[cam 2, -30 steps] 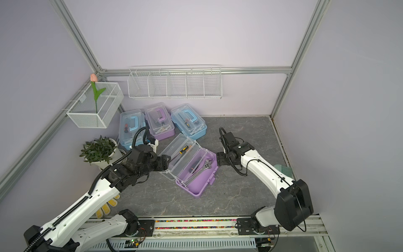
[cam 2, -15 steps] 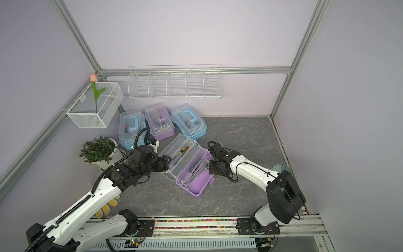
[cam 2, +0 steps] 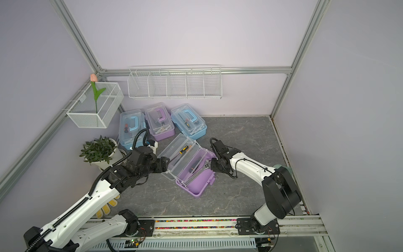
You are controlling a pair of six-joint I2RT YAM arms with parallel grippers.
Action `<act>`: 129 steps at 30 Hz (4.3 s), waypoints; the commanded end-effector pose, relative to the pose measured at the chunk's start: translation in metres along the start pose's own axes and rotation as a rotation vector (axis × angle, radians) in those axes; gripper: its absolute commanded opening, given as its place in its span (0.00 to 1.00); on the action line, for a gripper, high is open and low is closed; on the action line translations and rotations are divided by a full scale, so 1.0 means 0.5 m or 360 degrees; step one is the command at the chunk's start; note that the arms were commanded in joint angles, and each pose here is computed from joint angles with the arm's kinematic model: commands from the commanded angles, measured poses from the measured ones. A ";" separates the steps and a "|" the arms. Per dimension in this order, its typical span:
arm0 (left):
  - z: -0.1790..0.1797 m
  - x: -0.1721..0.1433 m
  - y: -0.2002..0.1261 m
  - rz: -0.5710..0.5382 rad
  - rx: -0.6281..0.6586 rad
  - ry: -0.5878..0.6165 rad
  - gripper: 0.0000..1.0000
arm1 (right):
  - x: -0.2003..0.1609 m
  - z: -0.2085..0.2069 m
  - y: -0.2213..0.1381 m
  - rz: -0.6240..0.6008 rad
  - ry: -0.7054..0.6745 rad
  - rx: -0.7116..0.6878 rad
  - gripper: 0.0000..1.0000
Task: Close toolboxes
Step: Adjust the toolbox at the center of the board, then close the toolbox lid.
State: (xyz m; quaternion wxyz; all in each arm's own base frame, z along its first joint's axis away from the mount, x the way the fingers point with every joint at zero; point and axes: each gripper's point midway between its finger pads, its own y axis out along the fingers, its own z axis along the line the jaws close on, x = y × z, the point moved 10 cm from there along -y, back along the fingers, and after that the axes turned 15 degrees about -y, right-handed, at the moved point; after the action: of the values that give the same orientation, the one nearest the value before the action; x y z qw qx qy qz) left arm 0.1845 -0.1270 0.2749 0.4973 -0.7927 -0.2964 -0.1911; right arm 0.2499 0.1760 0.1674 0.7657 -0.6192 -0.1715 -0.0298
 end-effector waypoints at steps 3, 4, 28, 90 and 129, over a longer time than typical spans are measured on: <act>0.000 0.020 -0.029 -0.0051 0.0012 -0.0016 0.73 | 0.006 -0.059 -0.025 0.0052 -0.0151 -0.0121 0.18; -0.001 0.020 -0.029 -0.0042 0.0011 -0.0020 0.74 | 0.010 -0.064 -0.027 0.0055 -0.0185 -0.0123 0.16; 0.063 -0.046 0.106 0.0396 -0.0024 -0.0422 0.67 | 0.064 -0.116 -0.074 -0.0065 -0.0091 0.0331 0.49; -0.027 0.070 -0.004 0.0240 -0.0156 -0.0100 0.00 | 0.007 -0.111 0.058 -0.0222 -0.0076 0.1160 0.20; -0.202 -0.006 0.062 0.0536 -0.0730 0.0043 0.43 | 0.006 -0.121 0.065 -0.0334 0.0129 0.0972 0.27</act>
State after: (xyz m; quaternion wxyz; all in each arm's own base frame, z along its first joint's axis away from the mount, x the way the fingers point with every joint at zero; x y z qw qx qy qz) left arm 0.2011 -0.2231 0.3041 0.3196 -0.9192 -0.1146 -0.1995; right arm 0.2792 0.1384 0.1289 0.9292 -0.2924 -0.2191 -0.0561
